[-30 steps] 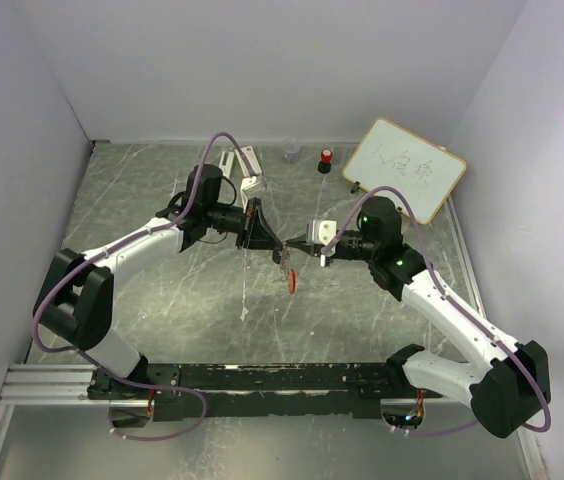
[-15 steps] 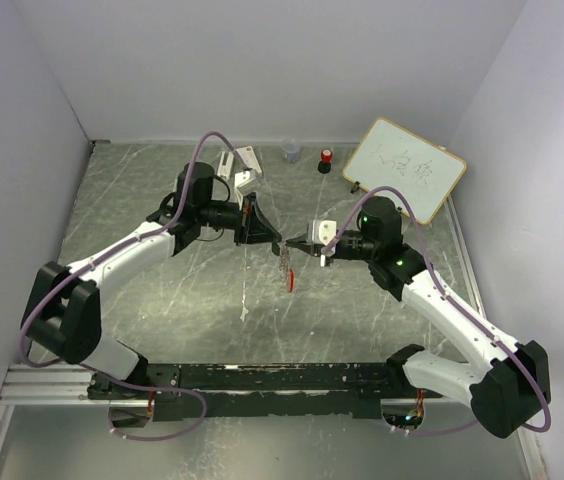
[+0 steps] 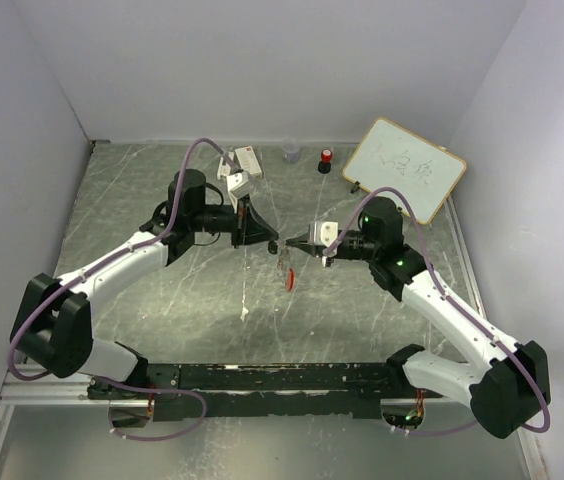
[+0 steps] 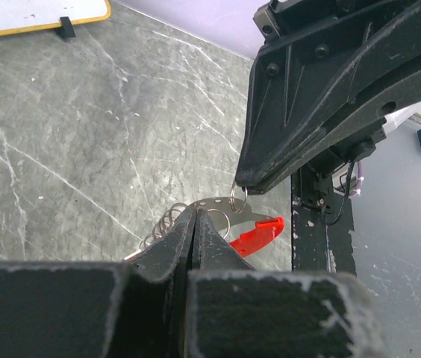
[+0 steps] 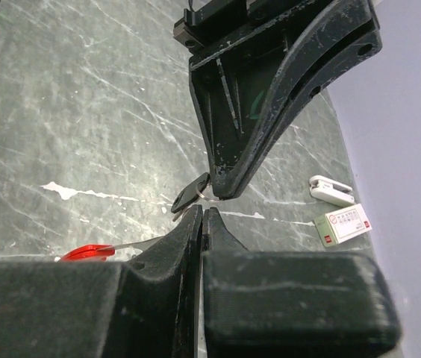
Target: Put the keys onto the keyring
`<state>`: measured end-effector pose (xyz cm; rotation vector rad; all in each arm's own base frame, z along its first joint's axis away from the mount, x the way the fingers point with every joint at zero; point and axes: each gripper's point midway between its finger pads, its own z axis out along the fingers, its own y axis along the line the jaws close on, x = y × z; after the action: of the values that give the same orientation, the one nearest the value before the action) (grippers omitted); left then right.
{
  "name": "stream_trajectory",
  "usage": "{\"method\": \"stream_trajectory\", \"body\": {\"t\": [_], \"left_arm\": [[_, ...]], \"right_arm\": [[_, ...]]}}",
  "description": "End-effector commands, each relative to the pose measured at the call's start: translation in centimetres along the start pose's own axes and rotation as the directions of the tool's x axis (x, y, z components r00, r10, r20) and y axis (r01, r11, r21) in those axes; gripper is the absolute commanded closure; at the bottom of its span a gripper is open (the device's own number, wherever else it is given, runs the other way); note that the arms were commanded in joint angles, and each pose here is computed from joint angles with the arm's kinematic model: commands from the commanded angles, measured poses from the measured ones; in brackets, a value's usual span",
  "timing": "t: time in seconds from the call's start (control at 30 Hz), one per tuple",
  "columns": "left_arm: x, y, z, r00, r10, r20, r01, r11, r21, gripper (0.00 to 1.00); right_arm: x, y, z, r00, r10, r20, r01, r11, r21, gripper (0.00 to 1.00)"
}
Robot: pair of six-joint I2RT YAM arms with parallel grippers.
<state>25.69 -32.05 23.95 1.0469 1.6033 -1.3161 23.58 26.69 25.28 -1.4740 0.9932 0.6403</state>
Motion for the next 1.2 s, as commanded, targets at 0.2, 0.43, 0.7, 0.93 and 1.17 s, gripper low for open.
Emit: {"method": "stream_trajectory", "body": {"t": [0.2, 0.43, 0.7, 0.93, 1.17], "left_arm": [[-1.0, -1.0, -0.2, 0.998, 0.033, 0.047, -0.034, 0.999, 0.016, 0.93], [-1.0, -1.4, 0.0, 0.999, 0.036, 0.04, -0.038, 0.999, 0.039, 0.93], [-0.7, -1.8, 0.3, 0.999, 0.041, 0.029, -0.043, 0.998, 0.048, 0.93], [-0.5, -1.8, 0.5, 0.999, 0.042, 0.022, -0.043, 0.998, 0.049, 0.93], [-0.3, -1.5, 0.6, 0.999, 0.042, 0.017, -0.043, 0.998, 0.035, 0.93]], "right_arm": [[-0.7, -0.1, 0.3, 0.995, -0.079, 0.057, 0.08, 0.997, -0.017, 1.0], [-0.4, -0.1, 0.5, 0.996, -0.074, 0.059, 0.075, 0.997, -0.026, 1.0], [-0.2, -0.2, 0.6, 0.996, -0.075, 0.055, 0.077, 0.997, -0.023, 1.0], [0.3, -1.1, 0.1, 0.996, -0.074, 0.041, 0.074, 0.997, 0.002, 1.0], [0.1, -1.1, 0.0, 0.996, -0.081, 0.05, 0.081, 0.997, -0.002, 1.0]]}}
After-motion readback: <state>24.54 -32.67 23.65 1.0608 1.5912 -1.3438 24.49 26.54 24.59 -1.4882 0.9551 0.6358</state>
